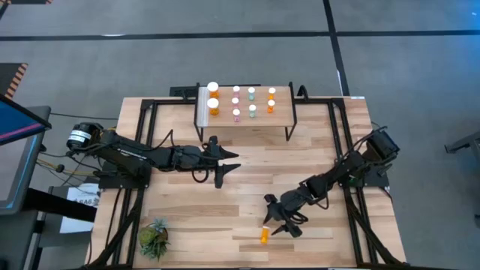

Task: Pick and place medicine bottles onto shelf by color
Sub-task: Put the small orange pill bottle on the shelf aligned with the other small orange pill bottles

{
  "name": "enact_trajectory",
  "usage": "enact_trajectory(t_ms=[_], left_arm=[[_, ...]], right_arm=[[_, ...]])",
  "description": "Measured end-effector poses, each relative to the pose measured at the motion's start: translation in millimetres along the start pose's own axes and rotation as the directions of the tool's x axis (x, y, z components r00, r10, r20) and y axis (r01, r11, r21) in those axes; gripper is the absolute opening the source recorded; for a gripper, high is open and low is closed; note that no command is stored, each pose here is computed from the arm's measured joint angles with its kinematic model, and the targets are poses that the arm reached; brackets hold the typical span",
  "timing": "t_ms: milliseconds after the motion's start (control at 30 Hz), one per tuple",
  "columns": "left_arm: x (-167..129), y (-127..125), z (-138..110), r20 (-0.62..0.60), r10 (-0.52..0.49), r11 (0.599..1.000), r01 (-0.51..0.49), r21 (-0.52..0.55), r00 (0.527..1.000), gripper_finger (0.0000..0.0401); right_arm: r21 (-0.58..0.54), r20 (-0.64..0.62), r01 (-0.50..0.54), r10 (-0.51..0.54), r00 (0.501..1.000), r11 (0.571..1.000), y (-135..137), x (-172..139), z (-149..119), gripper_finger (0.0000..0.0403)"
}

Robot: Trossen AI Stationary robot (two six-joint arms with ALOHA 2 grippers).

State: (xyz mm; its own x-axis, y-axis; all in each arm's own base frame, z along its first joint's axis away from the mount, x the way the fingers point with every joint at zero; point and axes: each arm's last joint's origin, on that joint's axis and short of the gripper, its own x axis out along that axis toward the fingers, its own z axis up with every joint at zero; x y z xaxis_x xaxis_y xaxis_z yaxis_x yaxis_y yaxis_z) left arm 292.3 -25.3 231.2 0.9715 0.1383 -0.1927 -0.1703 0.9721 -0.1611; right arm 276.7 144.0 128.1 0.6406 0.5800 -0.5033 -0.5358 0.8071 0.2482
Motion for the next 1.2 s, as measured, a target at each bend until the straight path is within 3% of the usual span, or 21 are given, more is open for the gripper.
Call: enact_trajectory(t_ms=[200, 467, 967, 1200], left_arm=[[0, 0, 0, -0.001, 0.001, 1.0, -0.001, 0.001, 1.0, 0.0167], [0, 0, 0, -0.004, 0.001, 1.0, -0.001, 0.002, 1.0, 0.0167], [0, 0, -2, -0.019, 0.004, 1.0, -0.004, 0.005, 1.0, 0.0167], [0, 0, -2, -0.018, 0.004, 1.0, -0.004, 0.005, 1.0, 0.0167]], right_arm=[[-0.015, 0.02, -0.012, 0.013, 1.0, 1.0, -8, 11, 0, 0.0265], [0.02, -0.061, -0.061, 0.062, 0.996, 0.998, -19, 36, -15, 0.0265], [0.104, -0.116, -0.065, 0.077, 0.99, 0.992, -29, 35, -22, 0.0264], [0.077, -0.145, -0.053, 0.064, 0.987, 0.996, -29, 35, -25, 0.0222]])
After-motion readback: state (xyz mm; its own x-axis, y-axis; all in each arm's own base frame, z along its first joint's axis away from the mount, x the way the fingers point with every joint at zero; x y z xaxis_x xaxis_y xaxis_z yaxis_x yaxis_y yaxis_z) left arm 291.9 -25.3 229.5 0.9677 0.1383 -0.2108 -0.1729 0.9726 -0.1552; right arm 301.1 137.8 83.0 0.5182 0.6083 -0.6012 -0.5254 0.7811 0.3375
